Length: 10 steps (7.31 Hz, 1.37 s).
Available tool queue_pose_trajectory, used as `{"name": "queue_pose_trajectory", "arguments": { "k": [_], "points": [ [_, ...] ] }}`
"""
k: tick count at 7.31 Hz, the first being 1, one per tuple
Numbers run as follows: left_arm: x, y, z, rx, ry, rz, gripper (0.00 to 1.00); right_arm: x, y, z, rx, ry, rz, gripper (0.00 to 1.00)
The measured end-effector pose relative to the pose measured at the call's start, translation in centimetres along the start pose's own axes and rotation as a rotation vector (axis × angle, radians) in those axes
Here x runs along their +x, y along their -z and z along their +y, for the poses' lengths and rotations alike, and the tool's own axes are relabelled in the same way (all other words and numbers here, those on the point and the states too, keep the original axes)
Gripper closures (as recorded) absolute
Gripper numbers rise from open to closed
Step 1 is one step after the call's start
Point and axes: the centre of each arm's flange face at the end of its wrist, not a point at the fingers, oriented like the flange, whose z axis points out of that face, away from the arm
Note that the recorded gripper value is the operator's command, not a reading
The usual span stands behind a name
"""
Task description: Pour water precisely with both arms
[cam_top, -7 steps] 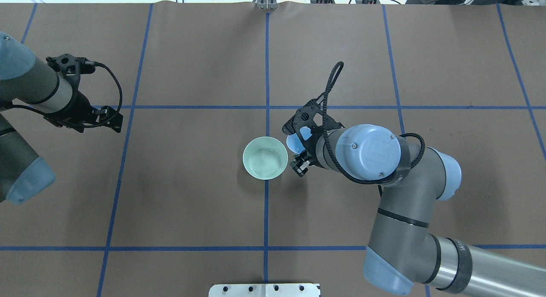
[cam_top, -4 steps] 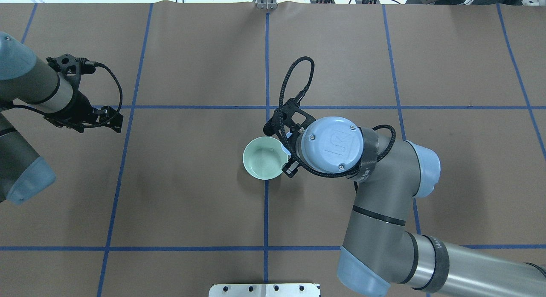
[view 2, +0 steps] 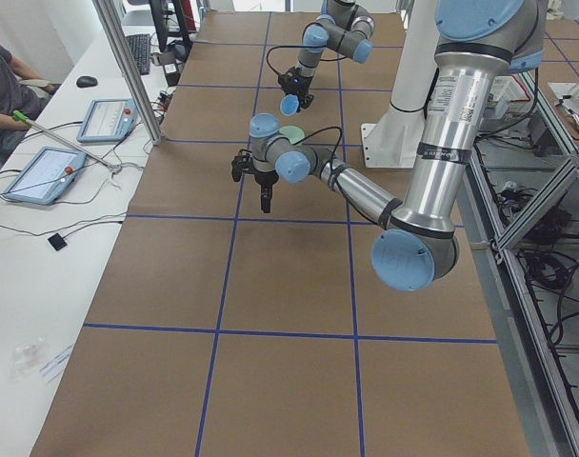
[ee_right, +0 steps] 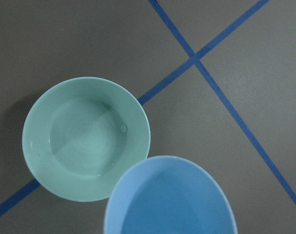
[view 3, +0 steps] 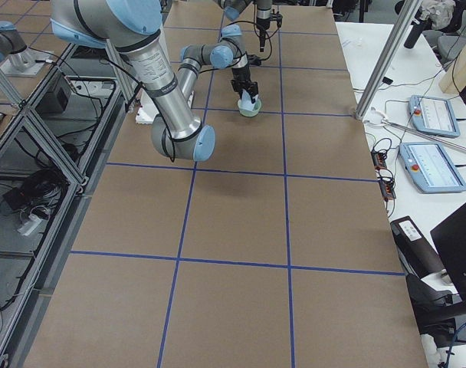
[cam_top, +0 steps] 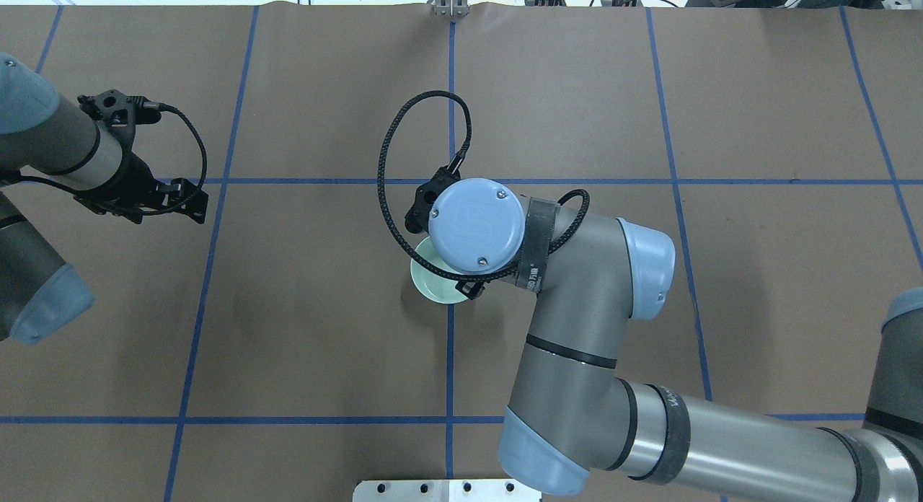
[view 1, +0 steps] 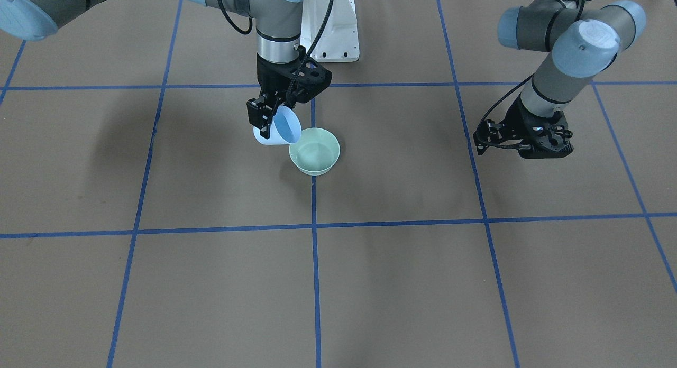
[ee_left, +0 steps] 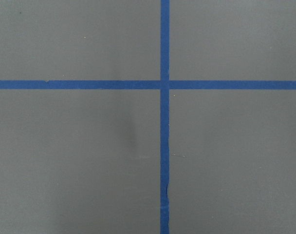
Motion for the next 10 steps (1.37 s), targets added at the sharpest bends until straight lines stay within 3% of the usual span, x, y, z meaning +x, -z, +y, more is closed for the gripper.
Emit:
{"name": "queue_pose_trajectory", "arguments": {
  "k": [5, 10],
  "points": [
    [-0.3, -0.2, 0.0, -0.003, 0.002, -0.004, 0.0, -2.5, 0.3, -4.9, -0.156, 0.158, 0.147, 0.7],
    [-0.4, -0.2, 0.0, -0.003, -0.007, -0.006, 0.0, -4.7, -0.1, -4.5, -0.269, 0.267, 0.253, 0.71]
  ]
}}
